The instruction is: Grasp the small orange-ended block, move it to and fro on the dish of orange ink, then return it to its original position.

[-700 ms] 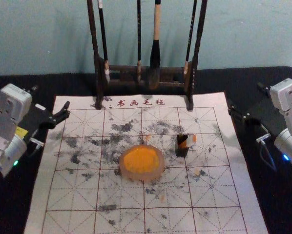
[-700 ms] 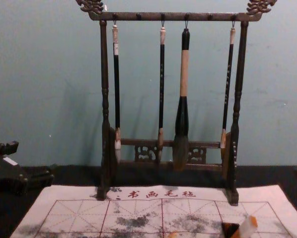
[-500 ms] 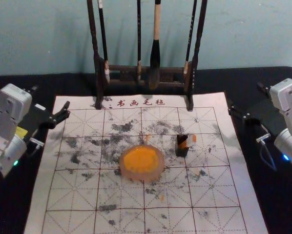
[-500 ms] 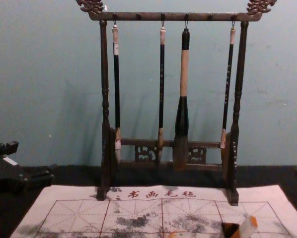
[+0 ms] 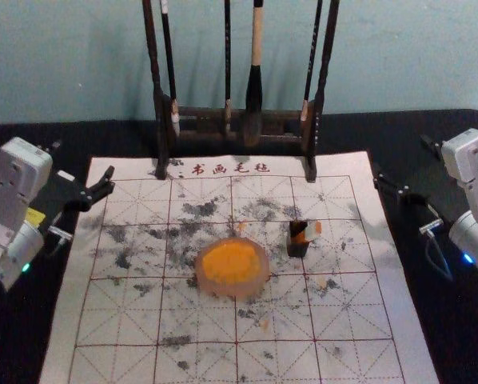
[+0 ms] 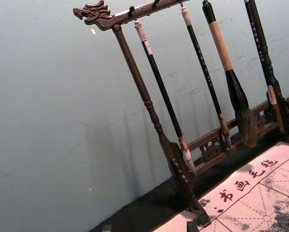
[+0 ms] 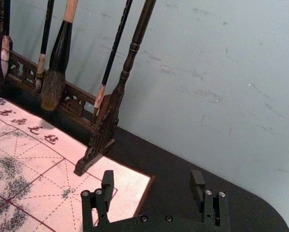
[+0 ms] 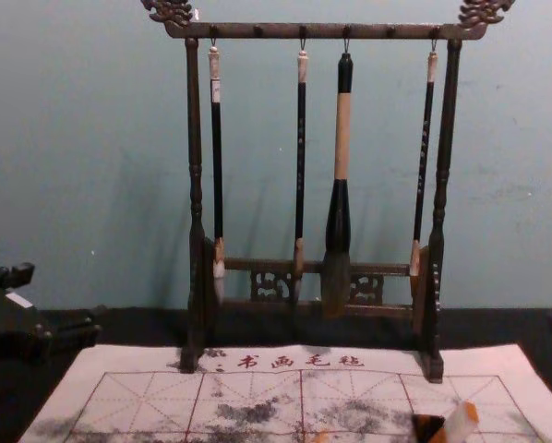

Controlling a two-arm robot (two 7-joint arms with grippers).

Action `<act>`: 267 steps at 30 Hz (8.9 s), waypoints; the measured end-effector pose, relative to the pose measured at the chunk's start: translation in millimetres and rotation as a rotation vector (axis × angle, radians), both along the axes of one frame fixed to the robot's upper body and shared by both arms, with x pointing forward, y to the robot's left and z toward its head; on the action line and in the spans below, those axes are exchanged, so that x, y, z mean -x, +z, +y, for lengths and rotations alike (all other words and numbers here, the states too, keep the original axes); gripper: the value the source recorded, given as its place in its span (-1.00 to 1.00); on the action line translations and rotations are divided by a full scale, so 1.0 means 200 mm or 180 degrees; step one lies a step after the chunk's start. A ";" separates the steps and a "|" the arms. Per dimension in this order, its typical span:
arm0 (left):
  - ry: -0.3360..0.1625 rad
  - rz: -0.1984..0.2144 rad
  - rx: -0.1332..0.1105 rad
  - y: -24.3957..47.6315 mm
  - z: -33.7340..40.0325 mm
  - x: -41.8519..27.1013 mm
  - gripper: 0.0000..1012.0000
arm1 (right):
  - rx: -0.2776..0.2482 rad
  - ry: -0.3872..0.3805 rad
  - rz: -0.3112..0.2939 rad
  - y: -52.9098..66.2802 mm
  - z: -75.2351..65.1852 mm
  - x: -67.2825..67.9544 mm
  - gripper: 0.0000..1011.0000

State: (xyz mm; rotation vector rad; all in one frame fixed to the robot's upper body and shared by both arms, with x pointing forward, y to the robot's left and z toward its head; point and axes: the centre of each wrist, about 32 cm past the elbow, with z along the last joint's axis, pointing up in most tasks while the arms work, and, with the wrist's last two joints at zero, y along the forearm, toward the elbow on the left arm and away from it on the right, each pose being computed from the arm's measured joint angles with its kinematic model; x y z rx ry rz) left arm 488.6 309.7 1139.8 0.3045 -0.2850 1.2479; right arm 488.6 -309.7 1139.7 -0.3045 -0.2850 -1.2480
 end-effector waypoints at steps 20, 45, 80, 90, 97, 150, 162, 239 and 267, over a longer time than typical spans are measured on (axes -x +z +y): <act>0.0000 0.0000 0.0000 0.000 0.000 0.000 0.98 | 0.0000 0.0000 0.0000 0.00 0.00 0.00 0.98; 0.0000 0.0000 0.0000 0.000 0.000 0.000 0.98 | 0.0000 0.0000 0.0000 0.00 0.00 0.00 0.98; 0.0000 0.0000 0.0000 0.000 0.000 0.000 0.98 | -0.0849 0.0709 0.1332 0.05 0.08 0.42 0.98; 0.0000 0.0000 0.0000 0.000 0.000 0.000 0.98 | -0.1069 0.0798 0.1472 0.07 0.20 0.38 0.98; 0.0000 0.0000 0.0000 0.000 0.000 0.000 0.98 | -0.1235 0.0719 0.1535 0.08 0.29 0.34 0.98; 0.0000 0.0000 0.0000 0.000 0.000 0.000 0.98 | -0.1212 0.0271 0.1504 0.10 0.43 0.29 0.98; 0.0000 0.0000 0.0000 0.000 0.000 0.000 0.98 | -0.1217 0.0293 0.1362 0.08 0.43 0.30 0.98; 0.0000 0.0000 0.0000 0.000 0.000 0.000 0.98 | -0.1162 0.0441 0.1301 0.17 0.43 0.31 -0.78; 0.0000 0.0000 0.0000 0.000 0.000 0.000 0.98 | -0.0679 0.1289 0.1070 0.41 0.31 0.16 -0.78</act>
